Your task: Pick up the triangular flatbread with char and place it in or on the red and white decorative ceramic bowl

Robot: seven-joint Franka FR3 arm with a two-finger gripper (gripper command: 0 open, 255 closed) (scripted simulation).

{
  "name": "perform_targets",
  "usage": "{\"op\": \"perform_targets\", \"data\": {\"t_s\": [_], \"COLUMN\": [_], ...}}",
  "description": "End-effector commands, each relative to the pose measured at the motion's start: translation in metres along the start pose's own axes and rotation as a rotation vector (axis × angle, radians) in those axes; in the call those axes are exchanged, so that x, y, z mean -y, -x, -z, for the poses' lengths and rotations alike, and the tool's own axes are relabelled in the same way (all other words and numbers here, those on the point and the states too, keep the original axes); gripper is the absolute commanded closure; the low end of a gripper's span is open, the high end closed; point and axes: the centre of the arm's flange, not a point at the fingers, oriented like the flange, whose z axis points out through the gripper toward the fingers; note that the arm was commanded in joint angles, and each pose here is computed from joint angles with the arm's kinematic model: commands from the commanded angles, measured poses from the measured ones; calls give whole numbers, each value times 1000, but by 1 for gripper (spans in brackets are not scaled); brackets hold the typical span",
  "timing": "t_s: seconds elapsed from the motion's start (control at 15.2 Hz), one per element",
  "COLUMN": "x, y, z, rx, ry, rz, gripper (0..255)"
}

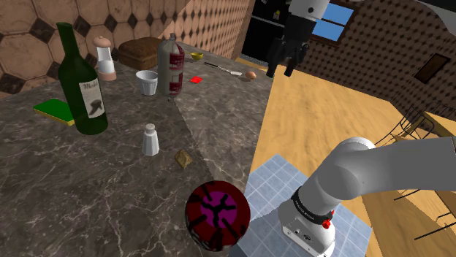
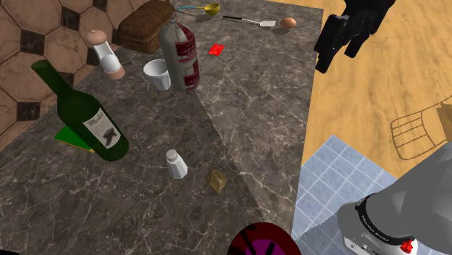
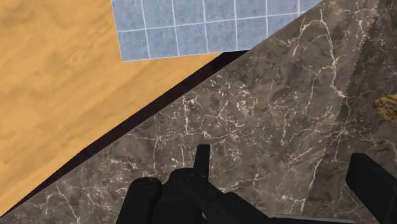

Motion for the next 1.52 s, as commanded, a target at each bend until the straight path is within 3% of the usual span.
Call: {"op": "perform_targets", "data": {"t_s": [0.0,1.45], "x": [0,223], "y": [0,15], "z": [0,-202], "rx": [0,-163], "ry": [0,81], "rz": [0,44], "gripper": [0,0]}}
